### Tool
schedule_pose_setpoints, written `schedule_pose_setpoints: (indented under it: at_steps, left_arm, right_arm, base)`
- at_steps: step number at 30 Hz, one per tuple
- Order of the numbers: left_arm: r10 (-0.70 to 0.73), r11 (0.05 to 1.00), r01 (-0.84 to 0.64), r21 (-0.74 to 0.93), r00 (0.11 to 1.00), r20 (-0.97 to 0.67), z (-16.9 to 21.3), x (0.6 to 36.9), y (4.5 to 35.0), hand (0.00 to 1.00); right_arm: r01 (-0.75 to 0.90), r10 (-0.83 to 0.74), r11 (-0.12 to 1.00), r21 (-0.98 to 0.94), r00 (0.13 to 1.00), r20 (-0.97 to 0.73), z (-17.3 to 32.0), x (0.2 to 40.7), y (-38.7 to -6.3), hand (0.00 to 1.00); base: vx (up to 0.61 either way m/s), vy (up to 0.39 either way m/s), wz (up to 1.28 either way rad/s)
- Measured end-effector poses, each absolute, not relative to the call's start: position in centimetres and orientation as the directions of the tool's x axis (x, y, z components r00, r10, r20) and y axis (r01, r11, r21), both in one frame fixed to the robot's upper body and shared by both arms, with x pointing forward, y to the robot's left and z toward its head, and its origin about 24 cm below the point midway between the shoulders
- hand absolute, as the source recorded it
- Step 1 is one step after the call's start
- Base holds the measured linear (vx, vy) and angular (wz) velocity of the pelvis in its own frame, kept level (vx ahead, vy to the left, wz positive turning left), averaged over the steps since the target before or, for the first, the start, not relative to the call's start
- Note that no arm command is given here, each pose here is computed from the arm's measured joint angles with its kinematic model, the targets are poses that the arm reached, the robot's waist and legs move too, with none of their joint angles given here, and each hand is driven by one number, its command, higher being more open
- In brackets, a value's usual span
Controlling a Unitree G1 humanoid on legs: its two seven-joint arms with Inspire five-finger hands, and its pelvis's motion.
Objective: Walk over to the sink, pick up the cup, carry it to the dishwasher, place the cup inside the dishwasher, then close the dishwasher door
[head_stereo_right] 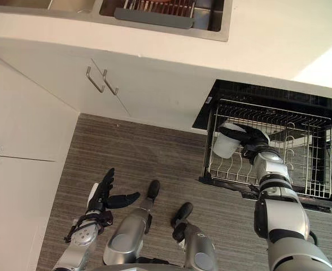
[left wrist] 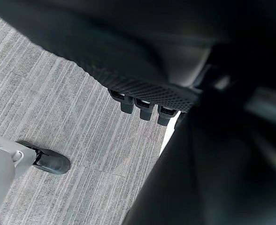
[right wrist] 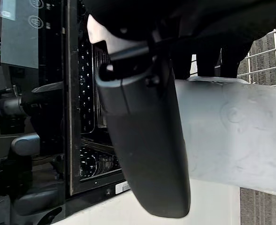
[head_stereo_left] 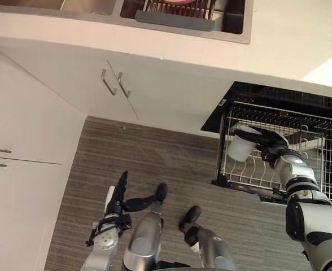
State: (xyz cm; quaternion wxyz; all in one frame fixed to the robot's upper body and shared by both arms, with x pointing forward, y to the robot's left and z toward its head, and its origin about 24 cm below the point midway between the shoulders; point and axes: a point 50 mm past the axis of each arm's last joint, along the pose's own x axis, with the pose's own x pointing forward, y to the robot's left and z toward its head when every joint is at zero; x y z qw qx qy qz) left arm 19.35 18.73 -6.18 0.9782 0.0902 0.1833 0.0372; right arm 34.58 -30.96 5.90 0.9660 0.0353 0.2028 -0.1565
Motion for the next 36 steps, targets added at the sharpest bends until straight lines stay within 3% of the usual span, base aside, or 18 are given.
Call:
schedule_pose_setpoints:
  at_steps: [8,13,22,28,36]
  left_arm:
    - [0.085,0.987,-0.03,0.155,0.927,-0.366,-6.4,19.3,17.8,1.0]
    - [0.073,0.988,-0.016,0.152,0.924,-0.375,-6.5,19.1,17.4,1.0]
    - [0.094,0.987,-0.019,0.16,0.874,-0.476,-8.4,17.5,17.6,1.0]
    - [0.168,0.983,-0.08,0.168,0.771,-0.614,-11.1,14.0,19.1,1.0]
    - [0.29,0.947,-0.284,0.149,0.561,-0.776,-14.2,6.5,20.7,1.0]
  right_arm:
    - [0.34,-0.294,0.937,0.078,0.89,-0.348,8.2,35.9,-30.7,1.0]
    - [0.3,-0.223,0.925,0.235,0.926,-0.304,9.1,36.6,-30.0,1.0]
    - [0.125,-0.076,0.949,0.29,0.982,-0.174,9.7,35.9,-29.3,1.0]
    - [0.079,-0.015,0.935,0.347,0.983,-0.184,4.4,31.1,-26.7,1.0]
    - [0.081,-0.065,0.846,0.527,0.997,-0.05,0.4,19.9,-21.3,1.0]
  base:
    - [-0.01,-0.019,-0.06]
    - [0.0,-0.019,-0.15]
    - [0.03,-0.009,-0.17]
    - [0.05,-0.005,-0.21]
    - [0.0,0.003,-0.28]
